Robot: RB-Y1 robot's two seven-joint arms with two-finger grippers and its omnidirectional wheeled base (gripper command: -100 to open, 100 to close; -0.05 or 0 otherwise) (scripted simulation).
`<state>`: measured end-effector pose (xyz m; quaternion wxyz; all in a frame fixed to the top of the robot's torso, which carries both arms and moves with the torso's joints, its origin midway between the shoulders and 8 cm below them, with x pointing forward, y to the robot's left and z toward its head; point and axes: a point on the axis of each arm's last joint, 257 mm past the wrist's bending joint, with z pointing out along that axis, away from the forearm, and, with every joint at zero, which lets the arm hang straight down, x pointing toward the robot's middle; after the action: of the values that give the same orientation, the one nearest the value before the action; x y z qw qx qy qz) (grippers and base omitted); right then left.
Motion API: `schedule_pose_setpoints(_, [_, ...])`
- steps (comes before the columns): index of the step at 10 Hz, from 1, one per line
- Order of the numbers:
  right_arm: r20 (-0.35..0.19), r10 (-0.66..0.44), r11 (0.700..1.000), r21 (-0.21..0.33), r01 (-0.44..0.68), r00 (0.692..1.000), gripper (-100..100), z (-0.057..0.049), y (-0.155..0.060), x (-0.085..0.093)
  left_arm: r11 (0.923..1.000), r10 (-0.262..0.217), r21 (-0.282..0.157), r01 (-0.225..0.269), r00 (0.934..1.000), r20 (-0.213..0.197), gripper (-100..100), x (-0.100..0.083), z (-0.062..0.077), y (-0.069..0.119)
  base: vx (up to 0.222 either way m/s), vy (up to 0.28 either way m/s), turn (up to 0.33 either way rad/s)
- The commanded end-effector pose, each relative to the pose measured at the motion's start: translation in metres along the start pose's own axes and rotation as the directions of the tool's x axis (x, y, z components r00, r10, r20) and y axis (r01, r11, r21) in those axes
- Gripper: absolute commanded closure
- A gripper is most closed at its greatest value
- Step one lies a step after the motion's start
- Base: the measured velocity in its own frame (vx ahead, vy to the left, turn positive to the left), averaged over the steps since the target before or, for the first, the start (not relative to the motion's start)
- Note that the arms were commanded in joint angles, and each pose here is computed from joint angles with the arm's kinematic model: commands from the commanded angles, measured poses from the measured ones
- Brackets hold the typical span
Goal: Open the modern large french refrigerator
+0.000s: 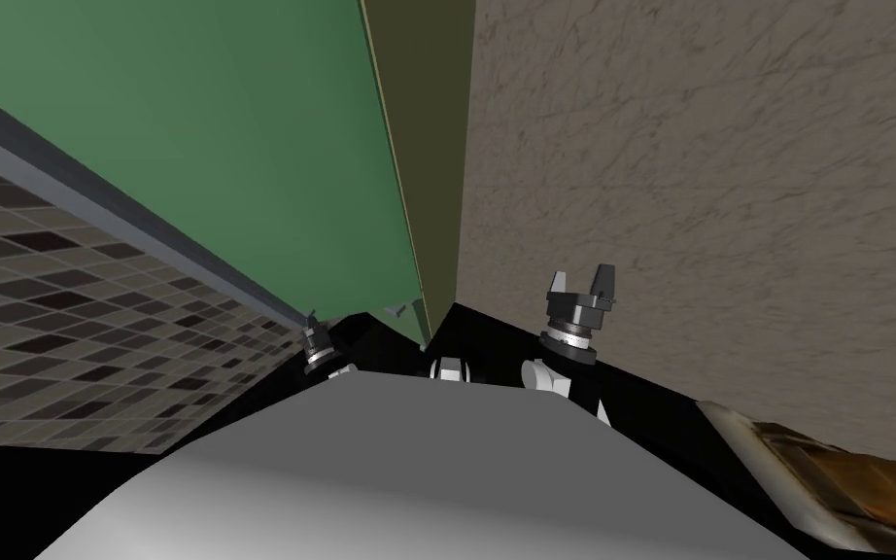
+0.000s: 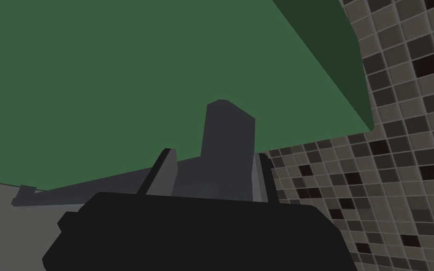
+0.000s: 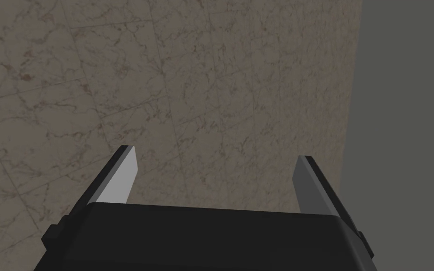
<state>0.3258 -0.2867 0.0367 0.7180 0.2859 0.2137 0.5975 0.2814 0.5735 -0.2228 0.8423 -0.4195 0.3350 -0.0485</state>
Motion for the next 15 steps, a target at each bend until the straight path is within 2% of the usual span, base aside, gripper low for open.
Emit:
schedule_pose_setpoints(1, [0.000, 0.000, 1.000, 0.000, 0.000, 1.000, 0, 0.000, 0.000, 0.000, 0.9986, 0.039, -0.038, -0.036, 0.9966, 0.073, 100, -0.034, -0.005, 0.017, 0.085, -0.282, 0.183])
schedule_pose_setpoints(4, [0.000, 0.000, 1.000, 0.000, 0.000, 1.000, 0, 0.000, 0.000, 0.000, 0.9946, 0.077, -0.080, -0.067, 0.9874, 0.138, 100, -0.065, -0.012, 0.033, 0.051, -0.244, 0.155])
schedule_pose_setpoints(6, [0.000, 0.000, 1.000, 0.000, 0.000, 1.000, 0, 0.000, 0.000, 0.000, 0.9903, 0.105, -0.109, -0.086, 0.9779, 0.181, 100, -0.087, -0.017, 0.043, 0.035, -0.229, 0.119])
schedule_pose_setpoints(7, [0.000, 0.000, 1.000, 0.000, 0.000, 1.000, 0, 0.000, 0.000, 0.000, 0.9921, 0.084, -0.105, -0.069, 0.9856, 0.147, -100, -0.074, 0.001, 0.043, 0.025, -0.148, 0.108])
schedule_pose_setpoints(8, [0.000, 0.000, 1.000, 0.000, 0.000, 1.000, 0, 0.000, 0.000, 0.000, 0.9921, 0.084, -0.105, -0.069, 0.9856, 0.147, -100, -0.074, 0.001, 0.043, -0.008, -0.042, 0.003])
schedule_pose_setpoints(15, [0.000, 0.000, 1.000, 0.000, 0.000, 1.000, 0, 0.000, 0.000, 0.000, 0.9945, 0.065, -0.090, -0.054, 0.9905, 0.121, -100, -0.084, 0.055, 0.033, -0.011, -0.043, 0.036])
